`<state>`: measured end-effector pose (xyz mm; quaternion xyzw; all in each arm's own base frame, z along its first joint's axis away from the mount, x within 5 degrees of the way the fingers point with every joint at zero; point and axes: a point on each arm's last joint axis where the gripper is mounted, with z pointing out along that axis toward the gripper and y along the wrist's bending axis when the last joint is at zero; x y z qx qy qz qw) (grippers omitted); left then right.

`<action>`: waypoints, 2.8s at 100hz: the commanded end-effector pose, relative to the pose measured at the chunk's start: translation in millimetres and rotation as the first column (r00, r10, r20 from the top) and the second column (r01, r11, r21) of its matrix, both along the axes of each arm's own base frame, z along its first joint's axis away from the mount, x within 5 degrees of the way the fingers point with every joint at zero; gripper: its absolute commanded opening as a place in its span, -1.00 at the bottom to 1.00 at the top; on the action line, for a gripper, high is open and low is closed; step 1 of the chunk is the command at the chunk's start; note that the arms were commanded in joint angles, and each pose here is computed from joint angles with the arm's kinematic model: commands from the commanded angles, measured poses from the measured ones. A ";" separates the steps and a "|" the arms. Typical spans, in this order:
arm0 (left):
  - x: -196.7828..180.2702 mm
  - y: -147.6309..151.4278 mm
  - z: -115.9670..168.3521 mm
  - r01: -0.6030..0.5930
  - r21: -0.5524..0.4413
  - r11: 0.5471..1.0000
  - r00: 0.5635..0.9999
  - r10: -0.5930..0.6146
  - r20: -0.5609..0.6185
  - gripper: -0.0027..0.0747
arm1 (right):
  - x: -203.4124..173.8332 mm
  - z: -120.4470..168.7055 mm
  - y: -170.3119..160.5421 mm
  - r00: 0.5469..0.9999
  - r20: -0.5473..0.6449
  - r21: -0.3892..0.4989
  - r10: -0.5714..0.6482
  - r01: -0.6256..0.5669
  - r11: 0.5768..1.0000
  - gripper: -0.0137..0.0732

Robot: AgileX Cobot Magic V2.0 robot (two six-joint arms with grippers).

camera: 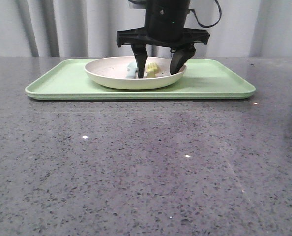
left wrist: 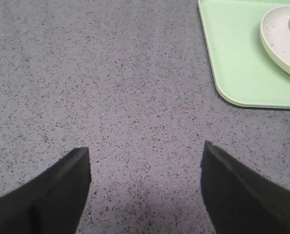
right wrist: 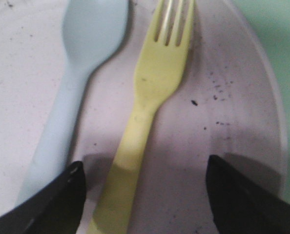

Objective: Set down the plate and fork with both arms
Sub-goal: 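Lower the open right gripper over the yellow fork and close on it, then lift the yellow fork and move it beside the plate on the tray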

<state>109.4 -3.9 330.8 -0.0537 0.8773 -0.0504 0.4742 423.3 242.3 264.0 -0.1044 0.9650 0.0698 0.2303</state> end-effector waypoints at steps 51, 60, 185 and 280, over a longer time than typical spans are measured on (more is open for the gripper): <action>2.5 -0.3 13.1 -0.007 -0.020 1.000 0.996 0.009 0.090 0.29 | -4.7 28.3 0.4 0.999 0.051 0.060 -0.001 -0.002 0.998 -0.17; 2.5 -0.3 13.1 -0.007 -0.020 1.000 0.996 0.009 0.090 0.29 | -4.8 28.3 0.4 0.999 0.050 0.060 -0.001 -0.002 0.998 -0.33; 2.5 -0.3 13.1 -0.007 -0.020 1.000 0.996 0.009 0.090 0.29 | -12.1 111.3 -95.0 0.976 0.146 0.097 -0.161 0.148 0.984 -0.83; 2.5 -0.3 13.1 -0.007 -0.020 1.000 0.996 0.009 0.090 0.29 | -8.2 54.7 -93.7 0.991 0.007 0.139 -0.136 0.134 0.981 -0.83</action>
